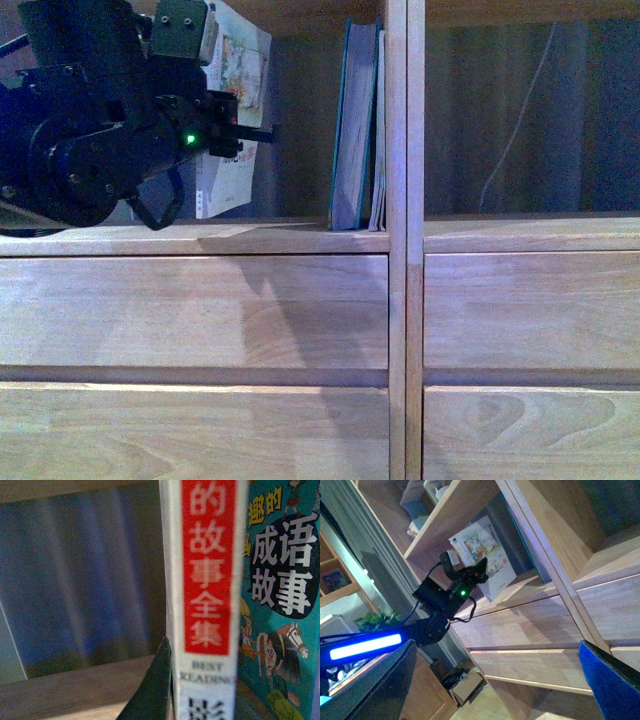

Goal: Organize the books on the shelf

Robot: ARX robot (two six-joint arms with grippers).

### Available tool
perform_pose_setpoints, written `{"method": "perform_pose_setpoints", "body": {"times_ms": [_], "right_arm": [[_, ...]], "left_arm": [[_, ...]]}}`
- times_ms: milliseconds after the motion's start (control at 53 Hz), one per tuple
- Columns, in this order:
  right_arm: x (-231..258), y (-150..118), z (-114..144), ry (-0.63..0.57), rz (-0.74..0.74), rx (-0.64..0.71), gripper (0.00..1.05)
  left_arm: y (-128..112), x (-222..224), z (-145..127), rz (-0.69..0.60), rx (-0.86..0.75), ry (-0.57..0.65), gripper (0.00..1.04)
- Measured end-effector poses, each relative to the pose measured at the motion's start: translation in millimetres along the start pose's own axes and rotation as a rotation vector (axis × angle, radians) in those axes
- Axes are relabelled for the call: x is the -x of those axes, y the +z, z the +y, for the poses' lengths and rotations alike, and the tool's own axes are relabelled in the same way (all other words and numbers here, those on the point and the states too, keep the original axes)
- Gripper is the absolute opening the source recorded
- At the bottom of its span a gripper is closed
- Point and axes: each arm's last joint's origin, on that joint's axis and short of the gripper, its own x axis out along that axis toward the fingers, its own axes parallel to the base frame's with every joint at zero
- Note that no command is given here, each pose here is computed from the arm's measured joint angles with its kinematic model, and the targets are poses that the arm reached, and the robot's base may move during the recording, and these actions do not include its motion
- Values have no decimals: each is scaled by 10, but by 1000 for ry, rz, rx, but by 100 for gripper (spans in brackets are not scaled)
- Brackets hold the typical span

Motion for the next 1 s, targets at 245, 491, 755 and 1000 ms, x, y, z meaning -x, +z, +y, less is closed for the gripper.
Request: {"method": "perform_pose_setpoints", "body": {"times_ms": [245, 491, 755, 1000], "right_arm": [[-71, -95, -95, -1, -6, -42, 98], [-145, -162, -189, -4, -10, -79, 98], [-147, -192, -194, 0, -5, -76, 98], [-145, -222, -206, -8, -4, -91, 98]], "left_arm": [[-21, -271, -211, -30, 18, -17, 7], [-161, -429, -314, -16, 27, -2, 7], [-366, -532, -321, 24, 12, 41, 7], [-384, -557, -336, 45, 10, 21, 28]]}}
